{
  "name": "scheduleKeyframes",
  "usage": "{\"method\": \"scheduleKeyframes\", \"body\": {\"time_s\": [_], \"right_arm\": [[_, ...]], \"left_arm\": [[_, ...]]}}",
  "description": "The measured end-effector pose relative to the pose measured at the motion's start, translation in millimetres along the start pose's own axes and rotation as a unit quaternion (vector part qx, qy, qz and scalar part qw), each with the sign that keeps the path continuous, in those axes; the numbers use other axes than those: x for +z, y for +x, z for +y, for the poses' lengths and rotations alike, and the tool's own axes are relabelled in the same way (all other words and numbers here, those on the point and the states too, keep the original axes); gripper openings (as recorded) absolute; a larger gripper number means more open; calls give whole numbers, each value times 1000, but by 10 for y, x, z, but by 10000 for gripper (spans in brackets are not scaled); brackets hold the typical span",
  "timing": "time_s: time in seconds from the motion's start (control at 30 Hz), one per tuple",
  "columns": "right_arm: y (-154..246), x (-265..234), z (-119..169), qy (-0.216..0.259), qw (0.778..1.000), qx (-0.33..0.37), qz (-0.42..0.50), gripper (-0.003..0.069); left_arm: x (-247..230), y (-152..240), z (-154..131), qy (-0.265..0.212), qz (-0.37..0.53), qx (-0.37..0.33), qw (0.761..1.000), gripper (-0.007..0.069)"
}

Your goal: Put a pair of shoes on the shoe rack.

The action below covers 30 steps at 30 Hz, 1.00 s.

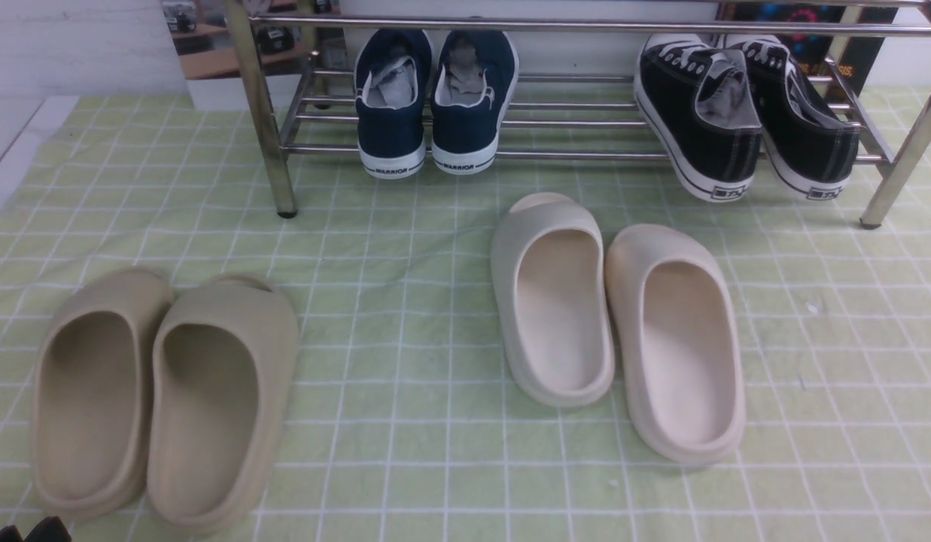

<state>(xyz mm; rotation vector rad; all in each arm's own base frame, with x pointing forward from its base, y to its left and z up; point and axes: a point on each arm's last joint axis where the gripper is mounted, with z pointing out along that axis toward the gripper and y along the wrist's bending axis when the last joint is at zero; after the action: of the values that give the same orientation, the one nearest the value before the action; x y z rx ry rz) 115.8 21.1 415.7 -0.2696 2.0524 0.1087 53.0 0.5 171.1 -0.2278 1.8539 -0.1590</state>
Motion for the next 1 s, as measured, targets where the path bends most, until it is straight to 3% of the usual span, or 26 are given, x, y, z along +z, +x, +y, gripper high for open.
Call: {"method": "scheduleKeyframes", "body": {"time_s": [0.27,0.6,0.9,1.0], "right_arm": [[543,-584,101,24,983,-7,-183,-2],[1059,-854,203,15,965,-1,-261,1],[1219,-502,156,26,961,11,-276,0],[1410,-165,105,45,957,17,-285,0]], "left_arm": [[0,0,0,0,0,0,1000,239],[0,0,0,0,0,0,1000,239],[0,0,0,0,0,0,1000,239],[0,0,0,0,0,0,1000,239]]}}
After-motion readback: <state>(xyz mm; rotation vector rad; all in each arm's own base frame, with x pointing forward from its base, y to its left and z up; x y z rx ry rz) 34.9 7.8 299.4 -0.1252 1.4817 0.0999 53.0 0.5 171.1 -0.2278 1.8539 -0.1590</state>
